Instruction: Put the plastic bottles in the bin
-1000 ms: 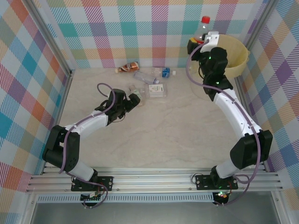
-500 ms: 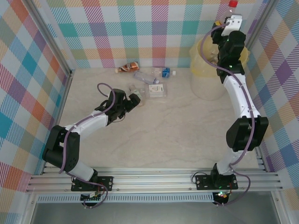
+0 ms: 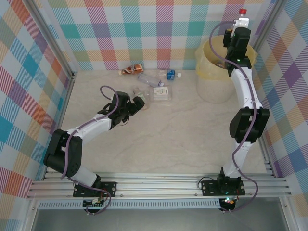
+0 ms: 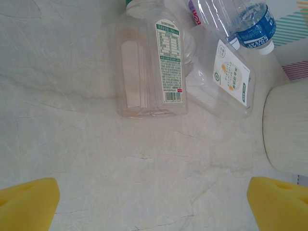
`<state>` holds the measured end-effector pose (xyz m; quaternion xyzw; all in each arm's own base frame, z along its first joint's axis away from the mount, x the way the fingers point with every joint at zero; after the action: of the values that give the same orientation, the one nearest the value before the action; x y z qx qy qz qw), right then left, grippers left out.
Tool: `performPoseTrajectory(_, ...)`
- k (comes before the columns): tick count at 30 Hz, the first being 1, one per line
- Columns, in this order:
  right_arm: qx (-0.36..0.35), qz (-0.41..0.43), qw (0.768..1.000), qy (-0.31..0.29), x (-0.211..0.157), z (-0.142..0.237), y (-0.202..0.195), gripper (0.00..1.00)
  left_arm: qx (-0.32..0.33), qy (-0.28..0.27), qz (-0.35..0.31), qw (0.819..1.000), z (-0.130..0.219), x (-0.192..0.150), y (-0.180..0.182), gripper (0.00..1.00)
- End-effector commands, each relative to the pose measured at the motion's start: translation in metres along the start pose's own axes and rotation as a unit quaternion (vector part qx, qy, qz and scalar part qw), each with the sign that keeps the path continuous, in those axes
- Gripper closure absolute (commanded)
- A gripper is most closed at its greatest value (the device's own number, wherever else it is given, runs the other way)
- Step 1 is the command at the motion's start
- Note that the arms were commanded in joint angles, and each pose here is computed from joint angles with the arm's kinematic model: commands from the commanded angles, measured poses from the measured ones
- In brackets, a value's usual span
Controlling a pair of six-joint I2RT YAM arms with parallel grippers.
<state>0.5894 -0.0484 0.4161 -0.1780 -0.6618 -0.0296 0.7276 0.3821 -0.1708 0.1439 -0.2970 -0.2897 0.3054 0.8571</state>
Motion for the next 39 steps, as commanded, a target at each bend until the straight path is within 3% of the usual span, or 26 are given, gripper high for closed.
performPoseTrajectory(1, -0.029, 0.017, 0.998, 0.048, -0.013, 0.000, -0.010, 0.48, 0.004, -0.007, -0.012, 1.000, 0.002, 0.002, 0.004, 0.00)
performPoseTrajectory(6, -0.029, 0.031, 0.993, 0.108, -0.044, -0.006, -0.011, 0.44, 0.003, -0.006, -0.011, 1.000, 0.000, 0.001, 0.005, 0.00)
performPoseTrajectory(9, -0.012, -0.002, 0.986, 0.166, -0.071, -0.010, -0.008, 0.34, 0.003, -0.002, -0.007, 1.000, -0.003, -0.001, 0.007, 0.00)
performPoseTrajectory(12, 0.054, -0.018, 0.982, 0.180, -0.075, -0.007, 0.013, 0.24, 0.004, -0.001, -0.009, 1.000, -0.003, -0.001, 0.007, 0.00)
performPoseTrajectory(17, 0.127, -0.057, 0.979, 0.147, -0.047, 0.008, 0.029, 0.19, 0.009, -0.005, -0.014, 1.000, -0.001, 0.000, 0.010, 0.00)
performPoseTrajectory(28, 0.168, -0.082, 0.975, 0.117, -0.019, 0.039, 0.030, 0.10, 0.007, 0.006, -0.015, 1.000, -0.008, -0.004, 0.009, 0.00)
performPoseTrajectory(33, 0.230, -0.122, 0.962, 0.081, -0.001, 0.071, 0.039, 0.00, 0.016, 0.014, -0.030, 0.999, -0.010, -0.004, 0.008, 0.00)
performPoseTrajectory(39, 0.292, -0.185, 0.938, 0.033, 0.016, 0.113, 0.046, 0.00, 0.024, 0.031, -0.048, 0.998, -0.019, -0.006, 0.004, 0.00)
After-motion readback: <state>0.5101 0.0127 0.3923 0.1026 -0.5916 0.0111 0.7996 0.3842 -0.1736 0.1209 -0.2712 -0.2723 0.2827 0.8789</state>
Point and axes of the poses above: each hand's point on the last joint's axis, 136 mm out from that joint toward the fingers, its own z axis back along the fingers, its own y axis along the line the jaws close on, x = y × z, the point moved 2 cm from there along z, back along the fingers, and after that the axes turned 7 degrees about z, right-handed, at the moved point
